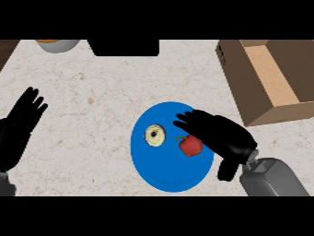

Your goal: Pick the bell pepper from the plate and place it in the cardboard box

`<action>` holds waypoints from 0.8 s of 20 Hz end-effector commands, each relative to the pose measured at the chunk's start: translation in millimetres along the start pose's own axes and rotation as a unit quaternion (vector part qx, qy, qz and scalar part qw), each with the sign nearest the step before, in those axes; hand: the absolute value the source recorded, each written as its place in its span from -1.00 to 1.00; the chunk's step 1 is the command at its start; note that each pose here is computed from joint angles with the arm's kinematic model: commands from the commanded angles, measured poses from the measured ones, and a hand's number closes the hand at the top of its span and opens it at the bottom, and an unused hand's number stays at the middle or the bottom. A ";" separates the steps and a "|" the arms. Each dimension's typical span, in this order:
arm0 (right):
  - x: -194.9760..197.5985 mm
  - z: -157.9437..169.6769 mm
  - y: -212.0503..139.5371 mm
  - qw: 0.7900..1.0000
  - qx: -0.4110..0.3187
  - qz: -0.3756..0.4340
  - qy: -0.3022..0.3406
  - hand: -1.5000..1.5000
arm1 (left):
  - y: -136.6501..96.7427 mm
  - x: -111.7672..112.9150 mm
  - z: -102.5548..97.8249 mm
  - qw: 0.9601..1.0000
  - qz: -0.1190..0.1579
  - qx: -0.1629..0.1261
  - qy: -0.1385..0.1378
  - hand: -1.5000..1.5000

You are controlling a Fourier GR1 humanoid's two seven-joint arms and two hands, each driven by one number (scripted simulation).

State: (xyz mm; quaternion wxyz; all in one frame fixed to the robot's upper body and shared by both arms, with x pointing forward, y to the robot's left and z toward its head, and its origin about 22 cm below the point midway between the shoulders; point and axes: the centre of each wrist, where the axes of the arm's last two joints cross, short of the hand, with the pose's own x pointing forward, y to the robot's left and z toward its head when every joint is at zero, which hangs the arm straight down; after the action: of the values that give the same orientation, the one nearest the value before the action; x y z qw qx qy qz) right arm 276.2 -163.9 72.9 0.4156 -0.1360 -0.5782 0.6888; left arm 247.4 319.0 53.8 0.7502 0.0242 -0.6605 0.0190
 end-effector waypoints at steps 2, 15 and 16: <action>11.5 -8.8 -6.2 1.000 0.010 0.008 0.010 -1.00 | -4.4 -0.7 13.5 1.000 0.001 0.005 0.005 0.00; 5.5 -34.0 39.3 0.999 0.029 0.023 0.017 -1.00 | -2.5 -5.7 3.2 1.000 0.009 0.004 0.001 0.00; -13.7 -36.3 33.8 0.999 0.040 0.016 0.024 -1.00 | 3.4 -7.0 4.2 1.000 0.005 0.004 0.002 0.00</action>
State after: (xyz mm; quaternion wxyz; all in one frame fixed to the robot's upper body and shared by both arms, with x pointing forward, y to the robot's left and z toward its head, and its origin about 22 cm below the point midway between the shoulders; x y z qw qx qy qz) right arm 284.1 -145.8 38.7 0.4166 -0.1472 -0.5463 0.7116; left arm 242.5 319.7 56.0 0.7496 0.0249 -0.6610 0.0242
